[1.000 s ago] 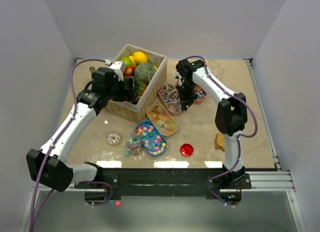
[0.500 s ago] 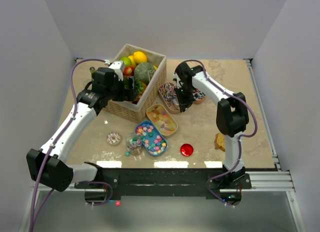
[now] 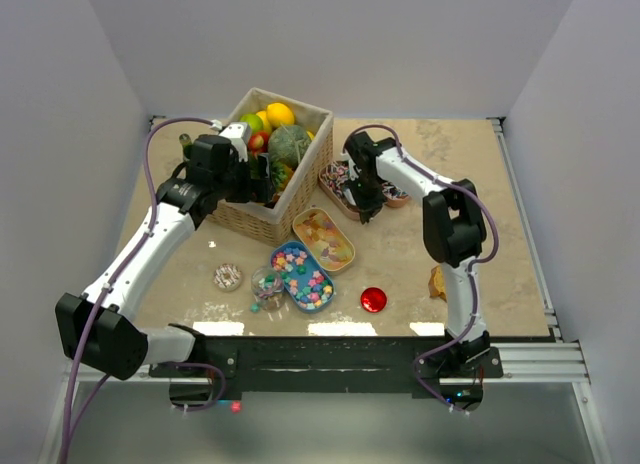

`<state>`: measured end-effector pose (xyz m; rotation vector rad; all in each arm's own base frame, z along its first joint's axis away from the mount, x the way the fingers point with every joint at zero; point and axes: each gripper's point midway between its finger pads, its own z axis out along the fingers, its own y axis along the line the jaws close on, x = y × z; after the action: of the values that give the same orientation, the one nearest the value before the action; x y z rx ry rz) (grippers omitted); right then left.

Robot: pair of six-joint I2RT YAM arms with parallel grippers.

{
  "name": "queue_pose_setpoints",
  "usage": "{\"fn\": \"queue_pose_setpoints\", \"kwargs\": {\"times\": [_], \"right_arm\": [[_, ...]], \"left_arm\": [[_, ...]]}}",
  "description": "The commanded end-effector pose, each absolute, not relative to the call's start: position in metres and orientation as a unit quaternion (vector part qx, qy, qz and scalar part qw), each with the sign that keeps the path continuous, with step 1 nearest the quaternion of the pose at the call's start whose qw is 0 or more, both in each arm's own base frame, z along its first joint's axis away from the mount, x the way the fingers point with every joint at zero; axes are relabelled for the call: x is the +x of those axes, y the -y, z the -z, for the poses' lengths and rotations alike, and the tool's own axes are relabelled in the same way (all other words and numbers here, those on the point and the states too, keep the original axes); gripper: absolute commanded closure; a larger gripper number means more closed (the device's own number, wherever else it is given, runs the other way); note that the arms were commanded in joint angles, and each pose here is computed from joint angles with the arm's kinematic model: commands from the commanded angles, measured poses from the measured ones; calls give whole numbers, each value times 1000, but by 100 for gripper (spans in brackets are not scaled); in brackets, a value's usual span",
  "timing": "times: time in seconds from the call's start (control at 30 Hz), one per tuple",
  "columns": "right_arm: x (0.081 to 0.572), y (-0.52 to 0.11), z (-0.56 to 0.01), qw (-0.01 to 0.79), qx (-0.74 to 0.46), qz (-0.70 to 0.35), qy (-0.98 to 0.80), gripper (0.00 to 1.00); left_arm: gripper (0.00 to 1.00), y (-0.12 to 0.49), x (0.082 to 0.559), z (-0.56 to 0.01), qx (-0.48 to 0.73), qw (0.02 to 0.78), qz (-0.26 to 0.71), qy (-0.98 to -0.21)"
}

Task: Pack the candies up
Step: Scoop the fake candies from the storage box.

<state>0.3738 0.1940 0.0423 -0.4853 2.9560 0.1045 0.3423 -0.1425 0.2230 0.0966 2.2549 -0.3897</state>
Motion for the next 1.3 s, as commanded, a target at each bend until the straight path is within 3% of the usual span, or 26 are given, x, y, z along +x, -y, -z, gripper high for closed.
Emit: {"fn": "queue_pose_setpoints", "kwargs": {"times": [0.0,0.5,0.9,1.27], "right_arm": [[420,-200,-51,152,-193,-24,-969,100],[429,-217,-72,216,-309,-71,-923,100],[456,-226,-84,303,-265,-78,-912,100],[439,-214,-96,359,-238,-79,-899,100]], "left_arm": [[0,143,351,-245,26,439,167,-882],[0,143,349,-246,22,437,170,-883],[0,142,350,-247,18,439,167,-883],[0,143,350,-248,22,440,169,-882]]}}
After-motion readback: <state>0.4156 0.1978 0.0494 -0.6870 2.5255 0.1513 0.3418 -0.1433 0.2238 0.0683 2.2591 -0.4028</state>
